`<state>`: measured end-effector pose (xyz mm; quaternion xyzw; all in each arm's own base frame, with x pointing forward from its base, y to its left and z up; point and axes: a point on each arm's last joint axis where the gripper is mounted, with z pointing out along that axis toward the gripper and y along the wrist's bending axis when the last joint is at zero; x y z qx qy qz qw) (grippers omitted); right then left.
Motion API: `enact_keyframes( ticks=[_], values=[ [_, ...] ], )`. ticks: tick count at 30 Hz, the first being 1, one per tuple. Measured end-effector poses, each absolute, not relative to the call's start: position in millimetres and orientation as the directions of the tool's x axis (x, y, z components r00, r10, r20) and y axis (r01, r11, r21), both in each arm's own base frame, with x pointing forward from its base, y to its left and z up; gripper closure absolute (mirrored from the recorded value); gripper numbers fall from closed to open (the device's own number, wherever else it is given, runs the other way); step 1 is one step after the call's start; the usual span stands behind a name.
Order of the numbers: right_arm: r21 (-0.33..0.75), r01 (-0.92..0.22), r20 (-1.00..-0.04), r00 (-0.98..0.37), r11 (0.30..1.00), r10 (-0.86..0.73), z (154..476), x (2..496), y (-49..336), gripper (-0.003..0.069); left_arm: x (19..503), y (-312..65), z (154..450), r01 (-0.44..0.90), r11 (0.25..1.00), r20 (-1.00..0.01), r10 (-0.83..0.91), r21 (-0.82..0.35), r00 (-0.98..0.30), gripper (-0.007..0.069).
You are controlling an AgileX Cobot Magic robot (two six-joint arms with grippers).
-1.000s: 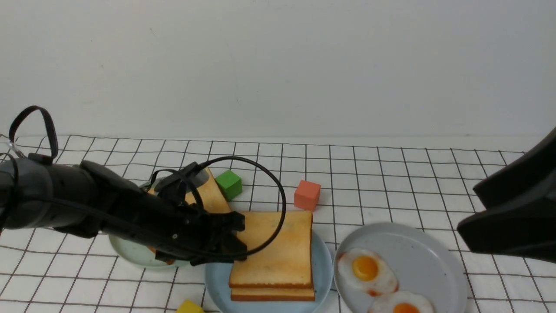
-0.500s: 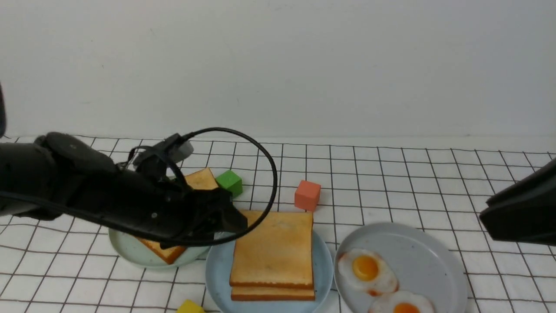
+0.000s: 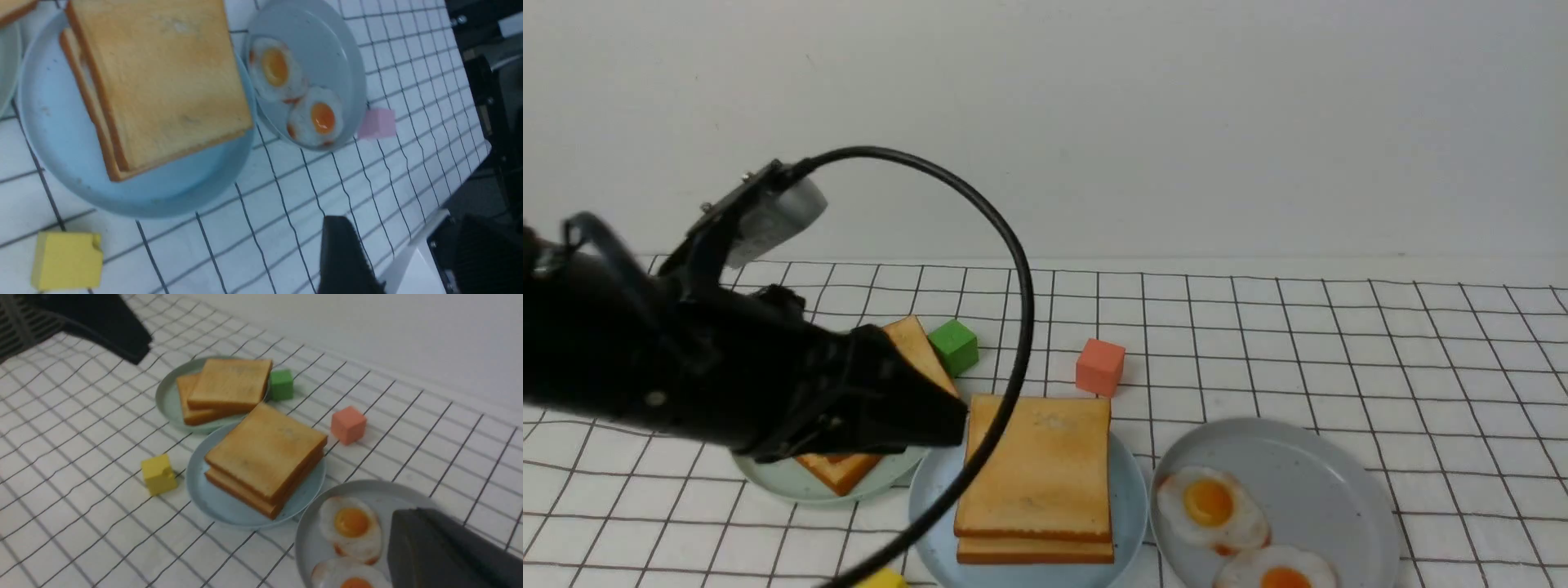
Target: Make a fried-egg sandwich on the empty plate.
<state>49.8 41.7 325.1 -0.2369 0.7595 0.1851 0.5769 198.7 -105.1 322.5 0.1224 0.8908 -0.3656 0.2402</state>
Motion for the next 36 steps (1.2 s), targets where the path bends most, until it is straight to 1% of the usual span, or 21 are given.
enact_keyframes(
  ticks=[1, 2, 4, 6, 7, 8, 9, 10, 12, 14, 17, 18, 19, 21, 24, 36],
  values=[
    [-0.001, -0.560, -0.975, -0.185, 0.828, -0.126, 318.4, 45.4, 38.5, 0.0671, 187.8, -102.4, 328.4, 0.408, 0.703, -0.521, 0.062, -0.582, -0.851, 0.0316],
    [-0.004, -0.556, -0.975, -0.183, 0.831, -0.127, 315.1, 43.4, 37.4, 0.0671, 185.0, -101.7, 329.0, 0.408, 0.705, -0.516, 0.070, -0.580, -0.854, 0.0325],
    [-0.016, -0.527, -0.995, -0.078, 0.849, -0.068, 301.6, 34.5, 30.7, 0.0670, 155.3, -91.9, 338.2, 0.423, 0.729, -0.519, 0.109, -0.538, -0.848, 0.0436],
    [-0.020, -0.507, -0.998, -0.045, 0.861, -0.050, 296.0, 31.2, 28.4, 0.0669, 140.2, -85.9, 340.0, 0.417, 0.749, -0.520, 0.115, -0.514, -0.846, 0.0480],
    [-0.022, -0.505, -1.000, 0.002, 0.863, -0.025, 290.6, 27.6, 25.7, 0.0669, 125.3, -78.3, 338.4, 0.383, 0.784, -0.503, 0.105, -0.489, -0.858, 0.0526],
    [-0.022, -0.503, -1.000, 0.010, 0.864, -0.020, 290.3, 27.3, 25.3, 0.0669, 121.6, -76.3, 339.0, 0.382, 0.791, -0.510, 0.105, -0.477, -0.854, 0.0538],
    [-0.024, -0.496, -0.999, 0.036, 0.868, -0.007, 286.0, 25.0, 23.6, 0.0668, 107.5, -69.6, 337.7, 0.337, 0.818, -0.498, 0.072, -0.466, -0.864, 0.0578],
    [-0.025, -0.493, -0.999, 0.052, 0.870, 0.001, 284.6, 23.4, 22.7, 0.0668, 99.4, -65.9, 336.0, 0.316, 0.831, -0.495, 0.057, -0.458, -0.867, 0.0596],
    [-0.025, -0.488, -0.998, 0.064, 0.872, 0.008, 281.6, 23.1, 22.1, 0.0668, 80.1, -57.6, 336.2, 0.291, 0.850, -0.524, 0.022, -0.439, -0.852, 0.0633],
    [-0.023, -0.488, -0.998, 0.055, 0.872, 0.004, 278.6, 24.2, 22.5, 0.0666, 61.9, -49.6, 337.2, 0.282, 0.866, -0.569, -0.004, -0.413, -0.822, 0.0638],
    [-0.023, -0.489, -0.999, 0.051, 0.872, 0.002, 277.5, 24.5, 22.7, 0.0665, 40.5, -36.7, 341.1, 0.275, 0.895, -0.673, -0.038, -0.352, -0.739, 0.0638],
    [-0.023, -0.489, -0.999, 0.051, 0.872, 0.002, 277.5, 24.5, 22.7, 0.0665, 39.5, -36.1, 341.5, 0.274, 0.896, -0.679, -0.040, -0.348, -0.733, 0.0638],
    [-0.023, -0.489, -0.999, 0.051, 0.872, 0.002, 277.5, 24.5, 22.7, 0.0664, 33.2, -31.6, 344.2, 0.270, 0.905, -0.725, -0.059, -0.329, -0.686, 0.0638],
    [-0.023, -0.489, -0.999, 0.051, 0.872, 0.002, 277.5, 24.5, 22.7, 0.0662, 28.7, -27.3, 347.7, 0.259, 0.912, -0.770, -0.088, -0.316, -0.632, 0.0638],
    [-0.023, -0.489, -0.999, 0.051, 0.872, 0.002, 277.5, 24.5, 22.7, 0.0660, 25.8, -24.6, 349.9, 0.255, 0.917, -0.798, -0.101, -0.307, -0.594, 0.0638],
    [-0.023, -0.489, -0.999, 0.051, 0.872, 0.002, 277.5, 24.5, 22.7, 0.0655, 26.5, -23.1, 351.3, 0.253, 0.921, -0.820, -0.109, -0.296, -0.562, 0.0638]
  ],
)
